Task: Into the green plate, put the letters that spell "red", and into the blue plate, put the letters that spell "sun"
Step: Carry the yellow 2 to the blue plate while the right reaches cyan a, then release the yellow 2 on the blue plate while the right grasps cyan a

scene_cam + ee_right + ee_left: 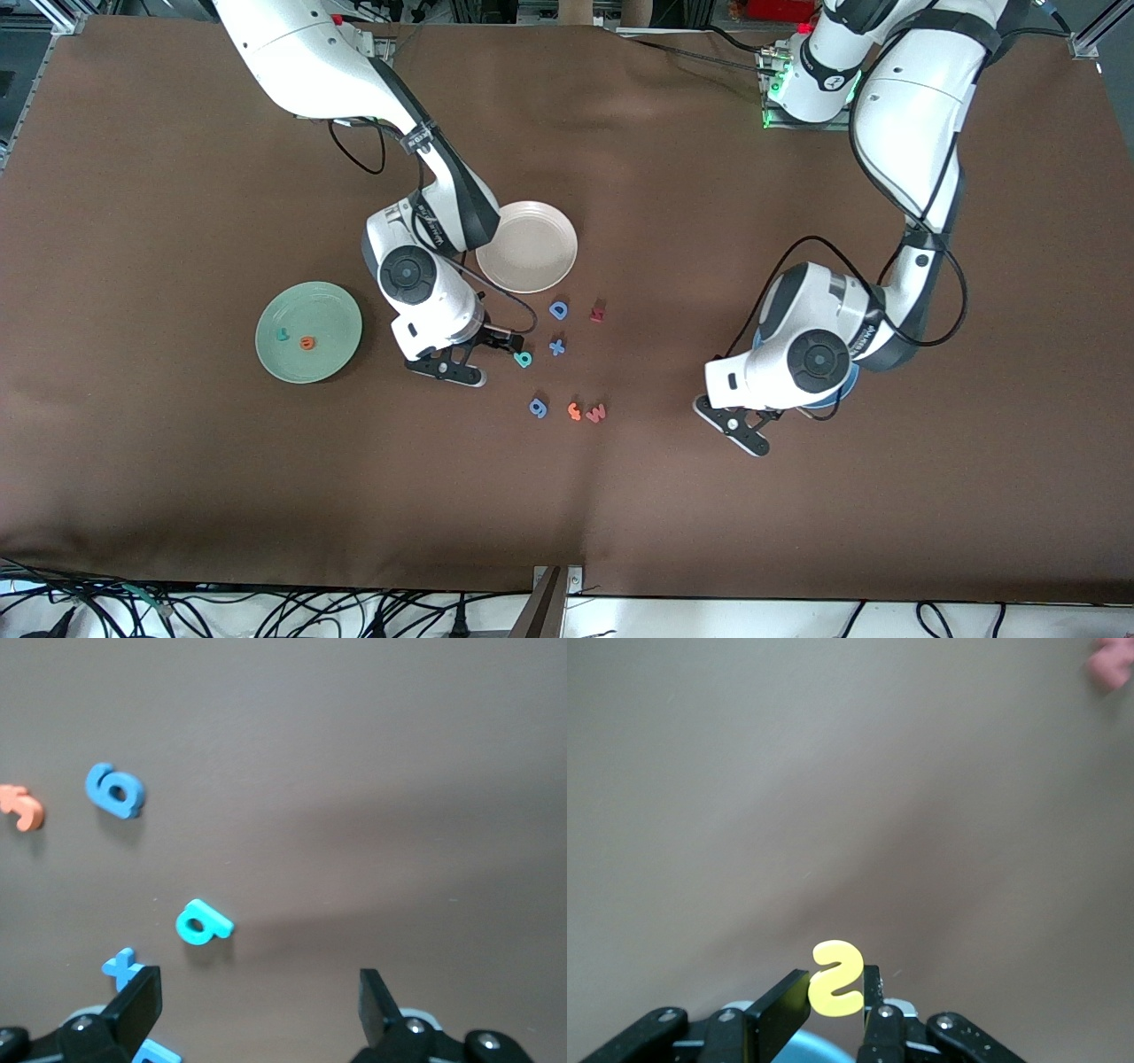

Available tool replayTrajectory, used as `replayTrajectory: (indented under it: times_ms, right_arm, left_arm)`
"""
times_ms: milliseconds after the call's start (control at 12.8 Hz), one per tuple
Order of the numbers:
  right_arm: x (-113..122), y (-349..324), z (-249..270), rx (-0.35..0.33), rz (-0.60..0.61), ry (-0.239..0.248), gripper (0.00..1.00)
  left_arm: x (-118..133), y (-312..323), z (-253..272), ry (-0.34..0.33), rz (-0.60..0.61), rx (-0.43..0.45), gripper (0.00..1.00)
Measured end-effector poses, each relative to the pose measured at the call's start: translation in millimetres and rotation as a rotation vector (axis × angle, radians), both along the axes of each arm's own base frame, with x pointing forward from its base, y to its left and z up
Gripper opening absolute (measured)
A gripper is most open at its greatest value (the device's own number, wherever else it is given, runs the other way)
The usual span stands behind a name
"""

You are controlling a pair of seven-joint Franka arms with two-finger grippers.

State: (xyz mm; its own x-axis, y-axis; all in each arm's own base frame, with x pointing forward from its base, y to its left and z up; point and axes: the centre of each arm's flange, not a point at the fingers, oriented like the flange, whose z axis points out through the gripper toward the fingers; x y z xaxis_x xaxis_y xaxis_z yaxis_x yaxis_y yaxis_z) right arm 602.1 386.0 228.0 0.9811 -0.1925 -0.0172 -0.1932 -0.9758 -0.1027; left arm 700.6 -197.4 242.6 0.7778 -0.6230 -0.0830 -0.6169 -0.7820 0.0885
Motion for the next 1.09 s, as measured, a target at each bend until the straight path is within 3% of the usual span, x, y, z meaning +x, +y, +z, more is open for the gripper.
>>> replayTrajectory:
  times_ms: [156,468,701,857,1013,1091]
  right_arm:
    - [-6.8,12.0,-18.7,-0.059,0.126,-0.056,0.99]
    - [-10.5,13.9,-37.6,-0.120,0.298,-0.081,0.99]
    - [-12.5,28.5,-29.9,-0.107,0.344,-0.124,0.99]
    - [-11.3,36.9,-24.7,-0.080,0.360,-0.175,0.99]
    - [-9.5,40.0,-28.8,-0.062,0.395,-0.216,0.99]
    - [-10.1,40.6,-35.1,-0.065,0.415,-0.223,0.99]
  left_arm:
    - [-1.9,42.8,-3.0,0.027,-0.023,-0.014,0.31]
    - [-19.9,107.1,-14.5,0.093,-0.049,-0.078,0.31]
    - [-38.2,120.9,-21.8,0.135,-0.051,-0.155,0.31]
    - [-49.1,109.9,-31.6,0.124,-0.063,-0.173,0.31]
    - [-57.1,102.3,-42.5,0.113,-0.070,-0.180,0.37]
    - [-57.9,101.8,-43.5,0.111,-0.071,-0.180,0.45]
